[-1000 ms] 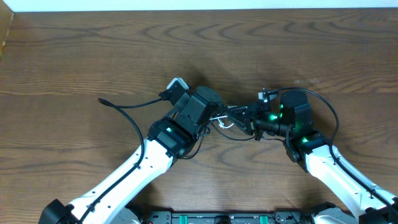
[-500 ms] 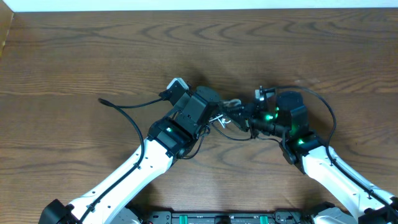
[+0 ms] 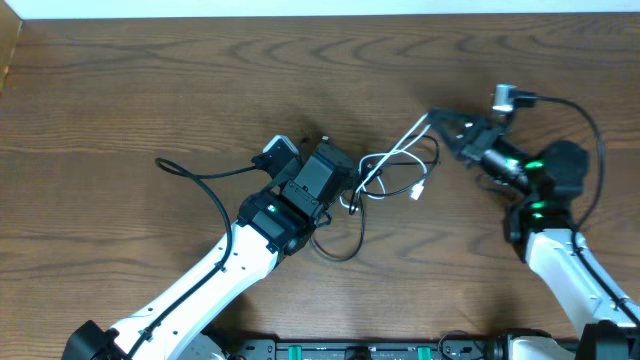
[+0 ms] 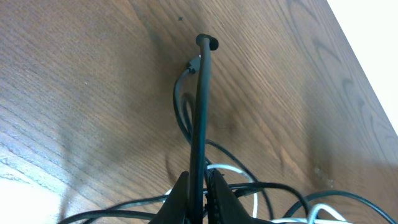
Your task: Untangle cables
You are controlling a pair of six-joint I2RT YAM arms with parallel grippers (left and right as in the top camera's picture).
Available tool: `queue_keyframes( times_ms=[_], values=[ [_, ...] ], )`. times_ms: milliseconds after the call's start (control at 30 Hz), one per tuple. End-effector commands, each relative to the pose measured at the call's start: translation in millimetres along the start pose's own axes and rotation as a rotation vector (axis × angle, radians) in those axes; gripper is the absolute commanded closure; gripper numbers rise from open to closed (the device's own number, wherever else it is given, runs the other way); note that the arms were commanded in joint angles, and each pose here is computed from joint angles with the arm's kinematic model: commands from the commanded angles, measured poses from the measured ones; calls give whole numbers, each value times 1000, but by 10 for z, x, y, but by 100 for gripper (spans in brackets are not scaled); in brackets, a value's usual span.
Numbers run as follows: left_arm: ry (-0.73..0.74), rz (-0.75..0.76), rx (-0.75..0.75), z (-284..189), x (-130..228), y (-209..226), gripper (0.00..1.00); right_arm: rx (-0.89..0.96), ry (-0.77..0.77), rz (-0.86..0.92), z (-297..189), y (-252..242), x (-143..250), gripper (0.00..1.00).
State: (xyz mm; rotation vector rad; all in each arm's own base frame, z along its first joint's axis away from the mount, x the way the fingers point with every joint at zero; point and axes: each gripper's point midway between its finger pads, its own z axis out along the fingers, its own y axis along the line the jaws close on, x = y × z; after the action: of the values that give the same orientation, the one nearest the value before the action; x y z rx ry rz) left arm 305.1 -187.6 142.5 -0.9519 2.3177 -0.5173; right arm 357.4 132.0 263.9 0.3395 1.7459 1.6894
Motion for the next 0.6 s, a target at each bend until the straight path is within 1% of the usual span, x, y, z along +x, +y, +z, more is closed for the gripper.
queue_keyframes(
  times_ms=[0,33,100,300,400,500,567],
  values=[
    [-21,65,-17,-22,-55,26,92,17,-136,-81,-245,-3,-413,99],
    [-18,108,-26,-23,-51,48,92,9,-199,-126,-395,45,-598,99],
    [-13,161,-42,-24,-43,89,92,0,-265,-181,-566,113,-782,99],
    [8,443,-81,-25,-24,192,92,31,-424,-225,-1051,127,-1182,99],
    [18,501,-98,-25,-14,240,92,59,-482,-228,-1263,90,-1315,99],
    [14,496,-87,-21,-17,212,92,64,-457,-226,-1316,75,-1292,99],
    [1,457,-62,-17,-29,145,92,56,-392,-224,-1254,74,-1187,80]
  ],
)
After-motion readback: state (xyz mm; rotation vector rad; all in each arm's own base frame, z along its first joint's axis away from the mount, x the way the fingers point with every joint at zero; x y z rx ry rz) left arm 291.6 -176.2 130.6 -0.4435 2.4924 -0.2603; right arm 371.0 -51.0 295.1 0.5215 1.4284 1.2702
